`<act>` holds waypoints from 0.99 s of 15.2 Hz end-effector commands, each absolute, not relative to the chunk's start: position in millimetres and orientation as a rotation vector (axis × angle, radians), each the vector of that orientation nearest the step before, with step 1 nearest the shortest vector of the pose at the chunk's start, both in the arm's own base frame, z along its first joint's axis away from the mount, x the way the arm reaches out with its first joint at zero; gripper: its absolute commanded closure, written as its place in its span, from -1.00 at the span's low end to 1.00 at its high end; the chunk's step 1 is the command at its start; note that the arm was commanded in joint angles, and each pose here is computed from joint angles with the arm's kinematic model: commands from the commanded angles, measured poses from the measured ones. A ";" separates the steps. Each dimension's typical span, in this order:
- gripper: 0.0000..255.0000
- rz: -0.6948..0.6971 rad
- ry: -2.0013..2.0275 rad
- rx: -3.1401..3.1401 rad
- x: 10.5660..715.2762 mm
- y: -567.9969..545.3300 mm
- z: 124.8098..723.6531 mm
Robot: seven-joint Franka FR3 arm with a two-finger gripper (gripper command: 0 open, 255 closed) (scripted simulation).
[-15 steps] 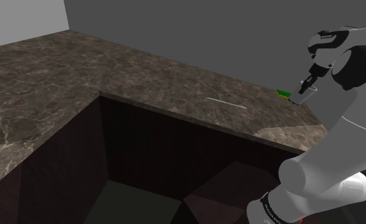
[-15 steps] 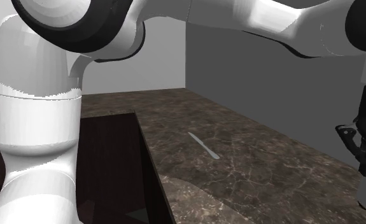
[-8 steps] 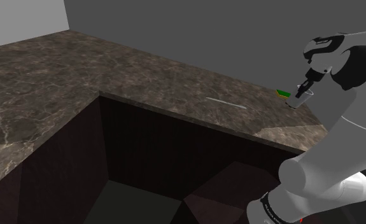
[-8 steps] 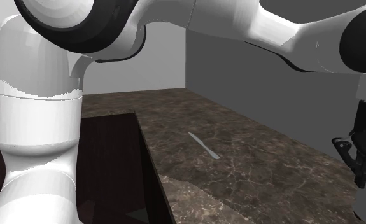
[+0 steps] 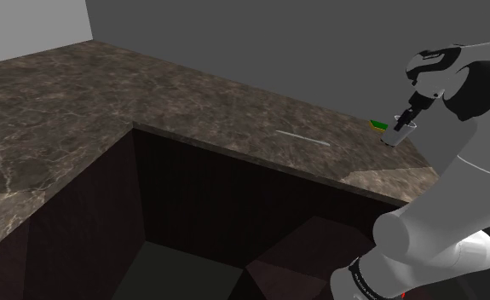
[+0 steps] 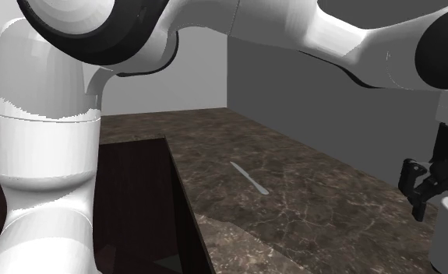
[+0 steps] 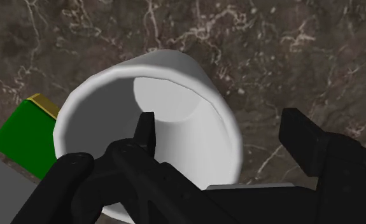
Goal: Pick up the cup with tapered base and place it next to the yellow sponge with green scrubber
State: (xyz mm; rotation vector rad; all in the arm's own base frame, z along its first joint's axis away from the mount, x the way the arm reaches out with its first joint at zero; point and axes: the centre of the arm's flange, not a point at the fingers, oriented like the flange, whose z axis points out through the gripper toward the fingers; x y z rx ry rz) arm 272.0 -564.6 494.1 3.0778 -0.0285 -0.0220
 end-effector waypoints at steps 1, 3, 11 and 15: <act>-1.00 -0.022 -0.028 3.078 272.0 -564.6 494.1; -1.00 -0.022 -0.028 3.078 271.9 -564.6 494.1; -1.00 -0.022 -0.028 3.078 272.7 -561.5 544.0; -1.00 -0.022 -0.028 3.078 272.7 -561.5 544.0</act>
